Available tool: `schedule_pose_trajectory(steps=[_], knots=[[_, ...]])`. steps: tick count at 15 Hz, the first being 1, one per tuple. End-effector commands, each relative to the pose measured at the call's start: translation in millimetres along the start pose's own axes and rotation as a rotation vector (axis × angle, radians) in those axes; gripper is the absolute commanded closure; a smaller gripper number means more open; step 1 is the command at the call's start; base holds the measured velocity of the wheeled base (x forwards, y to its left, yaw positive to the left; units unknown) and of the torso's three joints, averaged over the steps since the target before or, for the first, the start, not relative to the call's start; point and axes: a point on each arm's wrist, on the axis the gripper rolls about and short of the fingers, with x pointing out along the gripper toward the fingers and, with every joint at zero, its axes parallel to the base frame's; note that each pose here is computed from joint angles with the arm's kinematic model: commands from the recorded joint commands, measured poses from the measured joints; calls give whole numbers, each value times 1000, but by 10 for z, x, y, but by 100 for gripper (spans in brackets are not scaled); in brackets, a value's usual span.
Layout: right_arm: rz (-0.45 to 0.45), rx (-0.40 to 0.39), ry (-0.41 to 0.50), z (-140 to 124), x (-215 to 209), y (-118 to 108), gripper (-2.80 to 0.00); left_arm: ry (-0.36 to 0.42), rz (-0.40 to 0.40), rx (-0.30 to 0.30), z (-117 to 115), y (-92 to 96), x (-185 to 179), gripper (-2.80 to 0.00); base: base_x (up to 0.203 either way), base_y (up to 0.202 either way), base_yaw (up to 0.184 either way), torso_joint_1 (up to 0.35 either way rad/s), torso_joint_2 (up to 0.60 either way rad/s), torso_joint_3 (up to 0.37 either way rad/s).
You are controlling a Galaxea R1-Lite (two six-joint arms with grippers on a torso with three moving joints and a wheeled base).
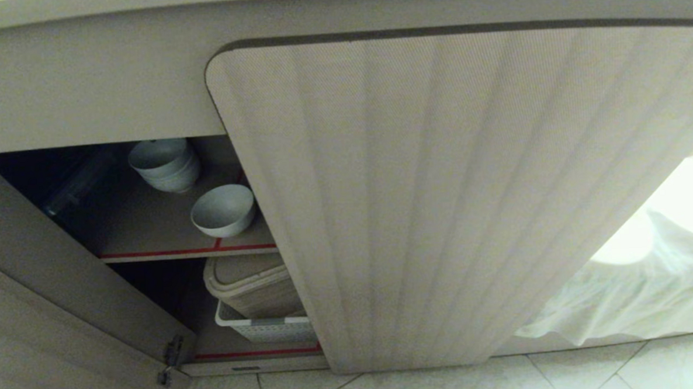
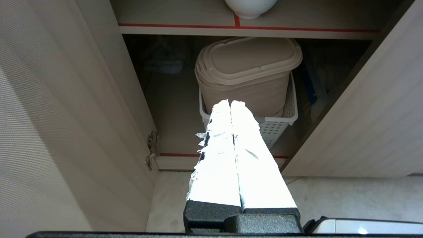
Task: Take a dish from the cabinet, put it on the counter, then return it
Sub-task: Close the cabinet door
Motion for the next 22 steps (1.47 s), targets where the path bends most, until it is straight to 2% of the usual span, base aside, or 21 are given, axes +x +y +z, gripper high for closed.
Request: schedule_pose_trajectory(steps=[1, 22], knots=[[0, 1, 1, 0, 1, 0, 0, -11, 0, -3, -3, 0, -8, 0, 0, 0, 0, 0, 0, 0], [0, 1, 1, 0, 1, 0, 0, -10, 3, -9, -4, 1, -8, 0, 0, 0, 0, 0, 0, 0]])
